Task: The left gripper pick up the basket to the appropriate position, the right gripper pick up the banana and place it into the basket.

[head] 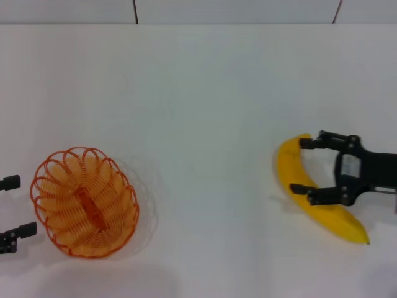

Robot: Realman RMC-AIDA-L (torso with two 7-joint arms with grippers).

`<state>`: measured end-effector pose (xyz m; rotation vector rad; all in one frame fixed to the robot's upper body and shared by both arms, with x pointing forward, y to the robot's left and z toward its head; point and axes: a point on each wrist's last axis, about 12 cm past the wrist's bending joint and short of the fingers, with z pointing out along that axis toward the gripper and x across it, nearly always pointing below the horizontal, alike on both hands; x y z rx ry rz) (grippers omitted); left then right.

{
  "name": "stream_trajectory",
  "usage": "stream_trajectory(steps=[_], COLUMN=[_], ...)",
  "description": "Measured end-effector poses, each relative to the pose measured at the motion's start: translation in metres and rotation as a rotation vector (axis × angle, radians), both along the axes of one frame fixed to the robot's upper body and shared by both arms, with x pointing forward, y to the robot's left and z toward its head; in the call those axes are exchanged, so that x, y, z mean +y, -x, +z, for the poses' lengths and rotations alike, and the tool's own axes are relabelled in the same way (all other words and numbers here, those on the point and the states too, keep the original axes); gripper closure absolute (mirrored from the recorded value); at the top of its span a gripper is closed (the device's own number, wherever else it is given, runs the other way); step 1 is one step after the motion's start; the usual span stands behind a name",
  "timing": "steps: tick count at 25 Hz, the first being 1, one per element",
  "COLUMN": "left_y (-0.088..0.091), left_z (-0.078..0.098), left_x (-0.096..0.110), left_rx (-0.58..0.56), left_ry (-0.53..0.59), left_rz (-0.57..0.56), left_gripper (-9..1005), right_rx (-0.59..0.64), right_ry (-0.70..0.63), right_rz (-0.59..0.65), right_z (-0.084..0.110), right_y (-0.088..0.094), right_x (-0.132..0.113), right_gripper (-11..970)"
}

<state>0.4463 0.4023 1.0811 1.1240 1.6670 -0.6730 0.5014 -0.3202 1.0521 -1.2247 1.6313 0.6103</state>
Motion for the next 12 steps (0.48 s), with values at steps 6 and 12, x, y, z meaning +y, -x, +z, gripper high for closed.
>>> stream_trajectory(steps=[6, 12], left_y=[0.001, -0.001], left_z=[0.000, 0.000], left_x=[0.000, -0.001], left_rx=[0.002, -0.003], left_ry=[0.000, 0.003], left_rz=[0.002, -0.001], left_gripper=[120, 119], right_rx=[-0.013, -0.009], right_ry=[-0.020, -0.014], right_rz=[-0.054, -0.030], right_z=[0.004, 0.004], right_y=[0.014, 0.013], right_x=[-0.019, -0.016], right_gripper=[67, 68])
